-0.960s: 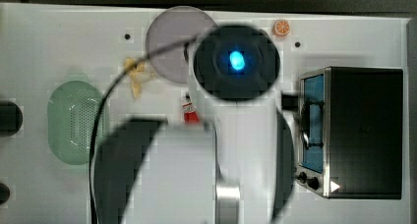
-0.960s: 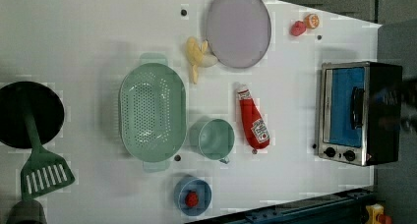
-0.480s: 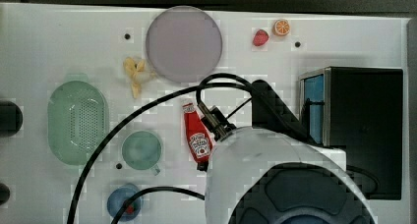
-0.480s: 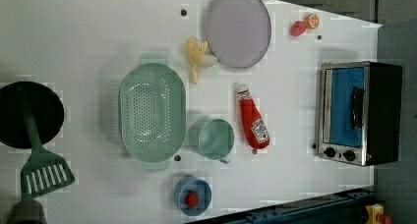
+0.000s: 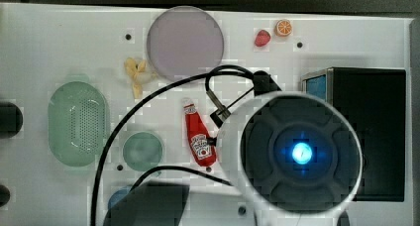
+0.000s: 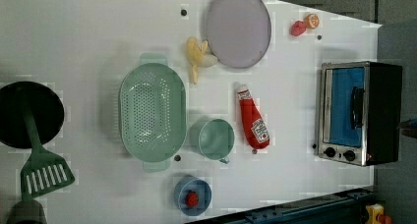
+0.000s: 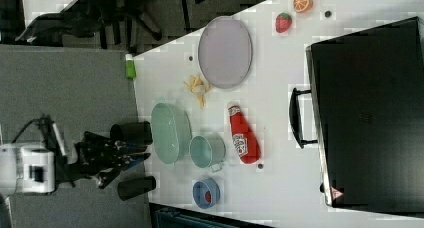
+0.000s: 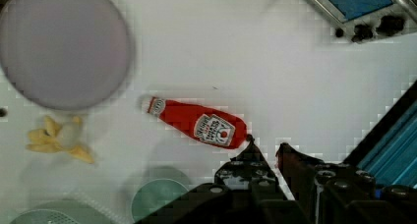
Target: Flap open oven.
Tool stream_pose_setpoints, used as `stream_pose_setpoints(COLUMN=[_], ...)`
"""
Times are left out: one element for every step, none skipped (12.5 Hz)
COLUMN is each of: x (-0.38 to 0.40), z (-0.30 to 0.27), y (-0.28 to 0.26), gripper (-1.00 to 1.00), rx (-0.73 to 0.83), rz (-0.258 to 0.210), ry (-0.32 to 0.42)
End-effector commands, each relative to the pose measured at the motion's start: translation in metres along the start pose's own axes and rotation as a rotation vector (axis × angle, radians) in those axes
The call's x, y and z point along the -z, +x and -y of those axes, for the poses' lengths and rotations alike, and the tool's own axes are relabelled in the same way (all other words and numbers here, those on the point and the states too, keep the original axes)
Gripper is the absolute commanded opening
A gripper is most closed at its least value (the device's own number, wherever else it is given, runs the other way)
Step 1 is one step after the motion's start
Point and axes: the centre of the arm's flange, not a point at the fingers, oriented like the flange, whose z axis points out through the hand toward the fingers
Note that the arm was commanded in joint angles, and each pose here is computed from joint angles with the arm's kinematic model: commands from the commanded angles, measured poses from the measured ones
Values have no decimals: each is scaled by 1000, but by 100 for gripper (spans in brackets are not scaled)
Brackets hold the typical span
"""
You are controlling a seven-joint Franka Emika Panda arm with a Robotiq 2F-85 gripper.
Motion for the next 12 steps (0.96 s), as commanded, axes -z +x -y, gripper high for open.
stream_pose_setpoints(x=[-11,-18,-27,-39,-50,-63,-75,-88,-102,-118,-134,-150], z=[-24,-31,-38,-45,-52,-58,-65,-73,-81,-88,-97,-105], y=[30,42,55,67,81,94,107,119,130,139,147,155], gripper=[-65,-65,-65,-65,-65,-65,-65,-65,-65,-65,-65,-65], rx=[57,110,181,268,355,443,524,600,659,696,717,731], rz=[23,29,38,43,34,19,-4,-26,-48,-67,-82,-95], ry=[3,3,3,0,1,7,6,1,-2,2,5,7])
